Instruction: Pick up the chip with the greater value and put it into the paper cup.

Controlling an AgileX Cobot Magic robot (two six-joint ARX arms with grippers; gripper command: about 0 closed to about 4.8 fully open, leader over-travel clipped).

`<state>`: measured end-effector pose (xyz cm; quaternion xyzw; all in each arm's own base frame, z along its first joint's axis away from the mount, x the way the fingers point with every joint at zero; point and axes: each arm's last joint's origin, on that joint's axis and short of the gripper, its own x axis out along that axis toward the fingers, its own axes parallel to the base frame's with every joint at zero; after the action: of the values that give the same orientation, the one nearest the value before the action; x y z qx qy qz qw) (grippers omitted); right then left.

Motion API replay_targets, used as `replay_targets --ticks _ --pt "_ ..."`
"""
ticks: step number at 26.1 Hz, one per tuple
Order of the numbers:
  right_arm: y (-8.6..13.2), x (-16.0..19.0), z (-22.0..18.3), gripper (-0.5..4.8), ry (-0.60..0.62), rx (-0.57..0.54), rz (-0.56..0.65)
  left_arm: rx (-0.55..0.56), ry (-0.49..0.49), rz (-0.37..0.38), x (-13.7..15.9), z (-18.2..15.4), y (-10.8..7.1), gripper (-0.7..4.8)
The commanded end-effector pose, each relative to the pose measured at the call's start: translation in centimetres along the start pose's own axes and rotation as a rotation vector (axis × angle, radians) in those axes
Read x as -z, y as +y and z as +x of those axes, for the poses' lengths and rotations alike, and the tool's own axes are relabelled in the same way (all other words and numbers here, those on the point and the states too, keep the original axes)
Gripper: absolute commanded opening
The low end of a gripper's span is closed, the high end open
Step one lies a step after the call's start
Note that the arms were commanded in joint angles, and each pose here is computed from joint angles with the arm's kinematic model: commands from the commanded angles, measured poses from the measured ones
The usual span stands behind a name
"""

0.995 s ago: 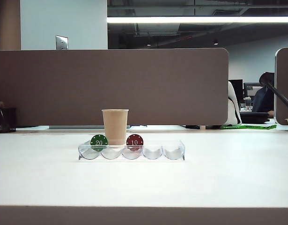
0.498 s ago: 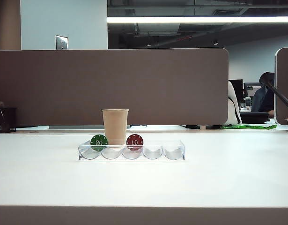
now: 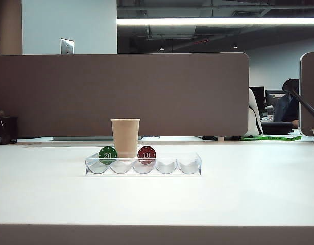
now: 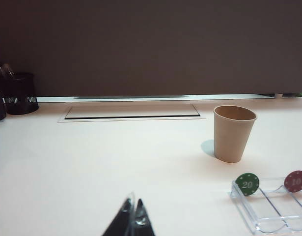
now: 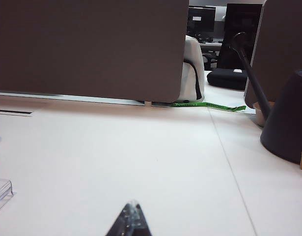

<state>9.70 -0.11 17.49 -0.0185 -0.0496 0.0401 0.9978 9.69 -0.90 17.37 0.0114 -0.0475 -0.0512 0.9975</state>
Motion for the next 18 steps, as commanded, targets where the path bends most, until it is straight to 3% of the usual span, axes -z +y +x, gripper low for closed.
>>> replay_targets --ticks 1,18 --pt "0.00 -0.12 0.01 -0.05 -0.017 0.000 -0.001 -0.025 -0.017 0.013 -0.24 -0.01 0.08 -0.05" --pt "0.00 0.02 0.01 -0.04 -0.002 0.000 0.001 -0.020 0.009 0.019 0.00 -0.01 0.06 -0.03"
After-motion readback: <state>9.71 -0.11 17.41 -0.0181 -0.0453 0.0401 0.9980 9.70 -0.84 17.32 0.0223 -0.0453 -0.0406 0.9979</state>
